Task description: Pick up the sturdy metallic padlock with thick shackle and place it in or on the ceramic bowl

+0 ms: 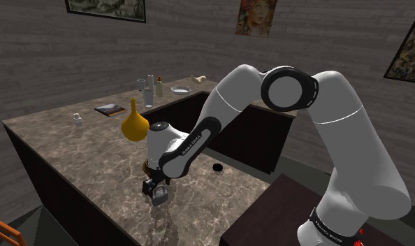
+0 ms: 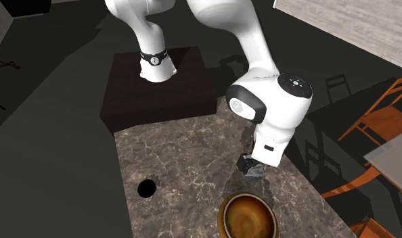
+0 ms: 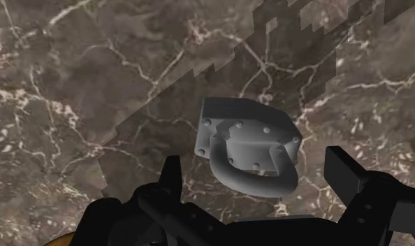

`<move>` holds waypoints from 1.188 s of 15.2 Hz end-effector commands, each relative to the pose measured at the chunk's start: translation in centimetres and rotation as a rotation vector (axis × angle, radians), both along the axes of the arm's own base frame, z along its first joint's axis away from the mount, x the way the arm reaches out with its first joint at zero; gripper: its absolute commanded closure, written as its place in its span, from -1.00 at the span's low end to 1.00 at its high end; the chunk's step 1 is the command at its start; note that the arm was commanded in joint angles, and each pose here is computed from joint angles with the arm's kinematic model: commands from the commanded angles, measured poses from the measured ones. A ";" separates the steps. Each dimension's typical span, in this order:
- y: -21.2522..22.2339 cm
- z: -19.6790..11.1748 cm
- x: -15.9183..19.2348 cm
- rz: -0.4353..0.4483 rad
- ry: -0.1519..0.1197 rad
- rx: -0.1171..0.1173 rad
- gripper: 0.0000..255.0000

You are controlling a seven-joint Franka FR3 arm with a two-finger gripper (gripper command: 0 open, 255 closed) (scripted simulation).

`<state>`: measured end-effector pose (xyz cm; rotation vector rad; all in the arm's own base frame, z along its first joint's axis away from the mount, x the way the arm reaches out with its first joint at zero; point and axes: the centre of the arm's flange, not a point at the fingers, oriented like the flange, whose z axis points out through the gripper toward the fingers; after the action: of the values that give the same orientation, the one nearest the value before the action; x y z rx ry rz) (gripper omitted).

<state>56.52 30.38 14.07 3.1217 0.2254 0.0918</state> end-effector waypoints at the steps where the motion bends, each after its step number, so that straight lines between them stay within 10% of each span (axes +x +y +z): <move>1: 0.0 0.0 0.0 0.000 0.000 0.000 -1.00; 3: 0.0 0.0 0.0 0.000 0.000 0.000 -1.00; 4: 0.0 0.0 0.0 0.000 0.000 0.000 1.00; 18: 0.0 2.6 0.0 0.000 0.000 0.000 1.00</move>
<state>56.44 30.37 16.10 3.1218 0.2256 0.0920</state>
